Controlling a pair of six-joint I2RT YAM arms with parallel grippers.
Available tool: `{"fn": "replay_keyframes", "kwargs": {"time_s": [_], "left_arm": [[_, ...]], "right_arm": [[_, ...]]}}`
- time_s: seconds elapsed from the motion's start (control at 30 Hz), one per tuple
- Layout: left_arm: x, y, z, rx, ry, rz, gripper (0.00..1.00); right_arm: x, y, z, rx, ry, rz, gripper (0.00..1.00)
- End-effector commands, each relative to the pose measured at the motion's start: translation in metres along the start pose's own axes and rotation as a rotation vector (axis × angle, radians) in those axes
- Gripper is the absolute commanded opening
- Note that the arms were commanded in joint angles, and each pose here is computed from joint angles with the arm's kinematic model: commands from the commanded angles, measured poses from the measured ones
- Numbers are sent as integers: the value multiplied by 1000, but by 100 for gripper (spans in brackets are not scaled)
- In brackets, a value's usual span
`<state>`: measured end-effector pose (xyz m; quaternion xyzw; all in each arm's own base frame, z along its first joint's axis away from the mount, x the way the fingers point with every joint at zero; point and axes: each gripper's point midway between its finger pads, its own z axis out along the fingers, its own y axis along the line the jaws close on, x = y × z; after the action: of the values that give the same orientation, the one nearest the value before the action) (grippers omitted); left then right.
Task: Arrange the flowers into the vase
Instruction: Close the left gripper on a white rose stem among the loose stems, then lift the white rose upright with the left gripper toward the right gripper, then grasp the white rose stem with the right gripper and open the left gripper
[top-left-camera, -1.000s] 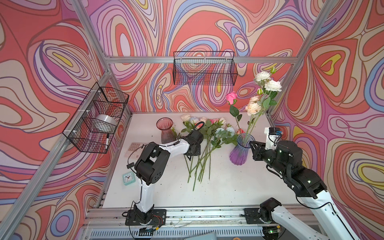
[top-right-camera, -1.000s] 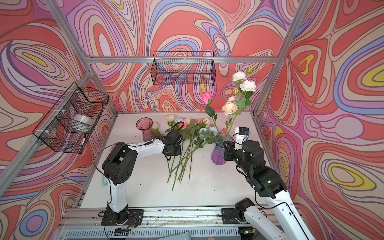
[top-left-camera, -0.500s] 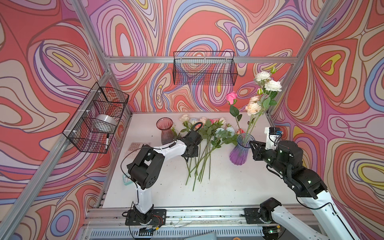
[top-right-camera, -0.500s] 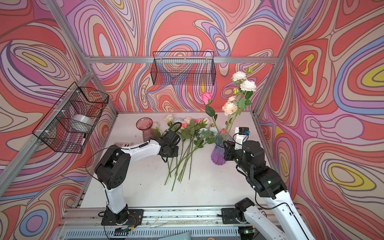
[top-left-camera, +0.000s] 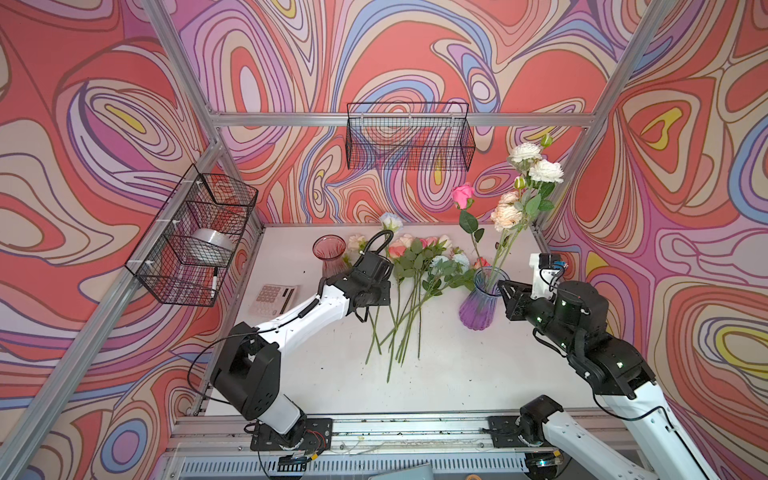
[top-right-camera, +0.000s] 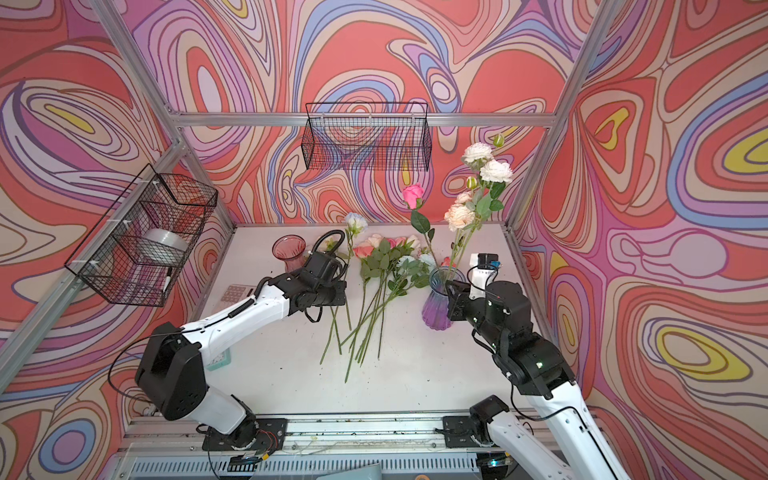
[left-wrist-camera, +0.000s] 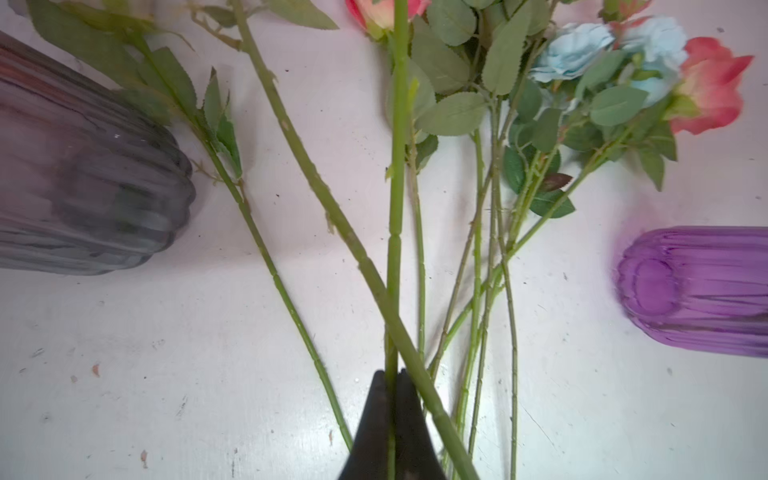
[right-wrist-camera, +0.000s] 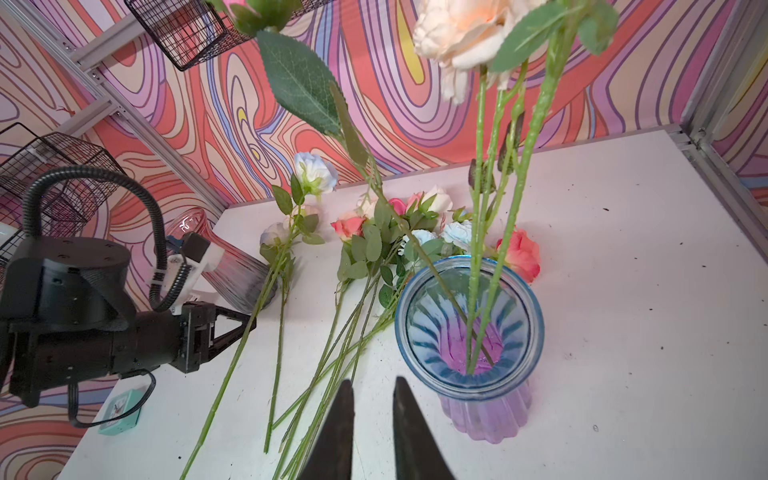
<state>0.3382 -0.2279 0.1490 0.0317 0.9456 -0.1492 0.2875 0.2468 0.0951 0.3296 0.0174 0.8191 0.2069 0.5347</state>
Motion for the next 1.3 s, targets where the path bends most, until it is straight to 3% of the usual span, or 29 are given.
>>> {"fn": "replay_keyframes", "kwargs": {"time_s": [0.0, 0.13, 0.37, 0.53, 0.7, 0.83, 1.13, 1.23, 1.27], "left_arm": [[-12, -37, -24, 224, -73, 27, 0], [-21, -76, -46, 465, -132, 44, 0], [-24, -103, -72, 693, -226, 54, 0], [-26, -117, -99, 840, -316, 95, 0], [-25, -129, -117, 946, -339, 136, 0], [-24, -132, -120, 973, -335, 150, 0], [-16, -129, -132, 998, -355, 171, 0], [-14, -129, -135, 1002, -361, 172, 0], [-13, -128, -135, 1002, -364, 172, 0]], "right_arm": [[-8, 9, -3, -44, -27, 13, 18], [-7, 19, 4, -100, -12, 36, 20], [-8, 49, 19, -248, 43, 102, 36], [-11, 76, 35, -370, 80, 170, 41], [-6, 112, 58, -419, 113, 160, 44], [2, 145, 73, -446, 151, 118, 46], [2, 148, 105, -387, 119, 168, 48], [3, 151, 115, -383, 123, 173, 39], [1, 153, 117, -389, 121, 177, 31]]}}
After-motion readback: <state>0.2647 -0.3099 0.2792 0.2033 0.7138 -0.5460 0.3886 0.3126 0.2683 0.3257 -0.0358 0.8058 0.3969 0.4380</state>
